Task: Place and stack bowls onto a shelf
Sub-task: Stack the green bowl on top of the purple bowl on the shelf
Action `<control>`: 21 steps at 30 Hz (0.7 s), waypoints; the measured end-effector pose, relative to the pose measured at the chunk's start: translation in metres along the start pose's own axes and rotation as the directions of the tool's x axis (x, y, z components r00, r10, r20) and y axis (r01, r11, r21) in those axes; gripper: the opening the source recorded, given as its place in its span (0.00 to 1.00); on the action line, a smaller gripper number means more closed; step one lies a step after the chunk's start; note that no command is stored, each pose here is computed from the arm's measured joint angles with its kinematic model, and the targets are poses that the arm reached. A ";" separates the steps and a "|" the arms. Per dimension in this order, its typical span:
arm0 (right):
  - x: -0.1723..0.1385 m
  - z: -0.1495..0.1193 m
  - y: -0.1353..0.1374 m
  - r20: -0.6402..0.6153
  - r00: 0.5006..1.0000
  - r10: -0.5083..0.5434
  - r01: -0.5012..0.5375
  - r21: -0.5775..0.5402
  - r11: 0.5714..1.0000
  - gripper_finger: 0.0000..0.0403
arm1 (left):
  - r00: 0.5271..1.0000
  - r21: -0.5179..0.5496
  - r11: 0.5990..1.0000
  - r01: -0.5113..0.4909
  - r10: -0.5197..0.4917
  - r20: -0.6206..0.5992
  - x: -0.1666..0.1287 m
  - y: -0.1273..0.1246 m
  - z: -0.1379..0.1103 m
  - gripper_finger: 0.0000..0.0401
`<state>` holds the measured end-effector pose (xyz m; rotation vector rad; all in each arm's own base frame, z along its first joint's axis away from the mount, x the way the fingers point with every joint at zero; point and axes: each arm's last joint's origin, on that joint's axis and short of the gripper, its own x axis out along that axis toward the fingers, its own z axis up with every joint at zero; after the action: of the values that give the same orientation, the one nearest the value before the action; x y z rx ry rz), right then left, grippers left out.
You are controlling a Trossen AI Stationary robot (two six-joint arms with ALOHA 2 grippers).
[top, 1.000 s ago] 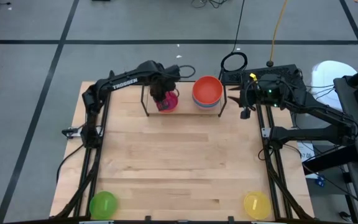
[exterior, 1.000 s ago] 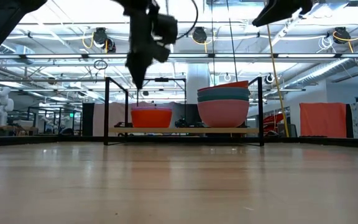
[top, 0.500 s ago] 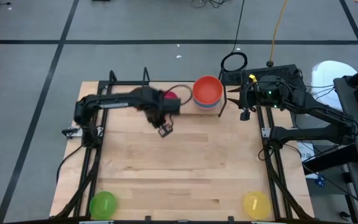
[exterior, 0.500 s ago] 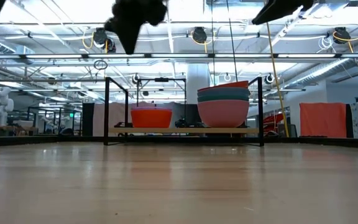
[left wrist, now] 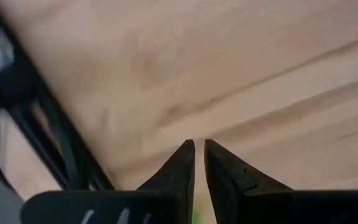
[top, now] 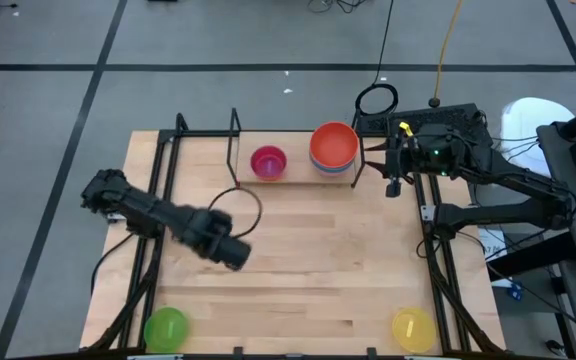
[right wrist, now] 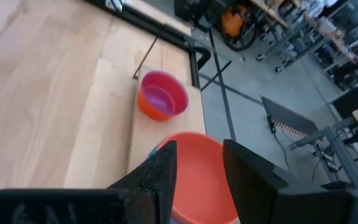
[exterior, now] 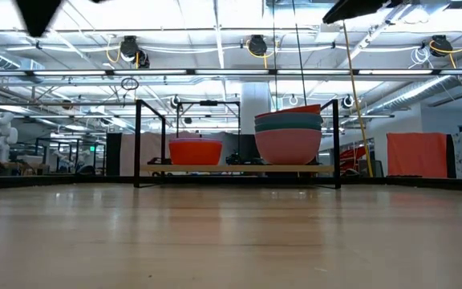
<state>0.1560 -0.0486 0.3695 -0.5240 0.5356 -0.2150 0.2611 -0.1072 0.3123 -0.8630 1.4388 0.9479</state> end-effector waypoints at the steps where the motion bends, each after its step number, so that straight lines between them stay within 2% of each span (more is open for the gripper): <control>1: 0.000 0.001 0.000 0.012 1.000 -0.003 0.003 -0.001 1.000 0.31 | 1.000 -0.041 0.999 -0.011 0.010 -0.009 0.003 0.000 -0.008 0.10; 6: 0.000 0.006 0.002 0.050 0.999 -0.001 0.002 -0.009 1.000 0.31 | 0.997 -0.173 0.983 -0.069 0.059 -0.059 0.014 0.002 -0.045 0.10; 13: -0.001 0.011 0.004 0.092 0.996 0.005 -0.003 -0.018 1.000 0.31 | 0.996 -0.191 0.978 -0.080 0.070 -0.058 0.021 0.007 -0.082 0.10; 15: -0.001 0.013 0.005 0.110 0.994 0.004 -0.002 -0.020 1.000 0.31 | 0.997 -0.171 0.982 -0.077 0.070 -0.045 0.021 0.008 -0.087 0.10; 18: -0.002 0.015 0.006 0.126 0.992 0.009 -0.006 -0.025 1.000 0.31 | 0.998 -0.067 0.996 -0.055 0.054 -0.020 0.022 0.009 -0.091 0.10; 21: -0.002 0.017 0.008 0.140 0.990 0.018 -0.014 -0.031 0.999 0.31 | 0.999 -0.010 0.999 -0.047 0.047 -0.018 0.022 0.008 -0.092 0.10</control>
<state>0.1638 -0.0337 0.3790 -0.5588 0.4063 -0.1535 0.2145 -0.1881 0.2933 -0.8499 1.4762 0.9861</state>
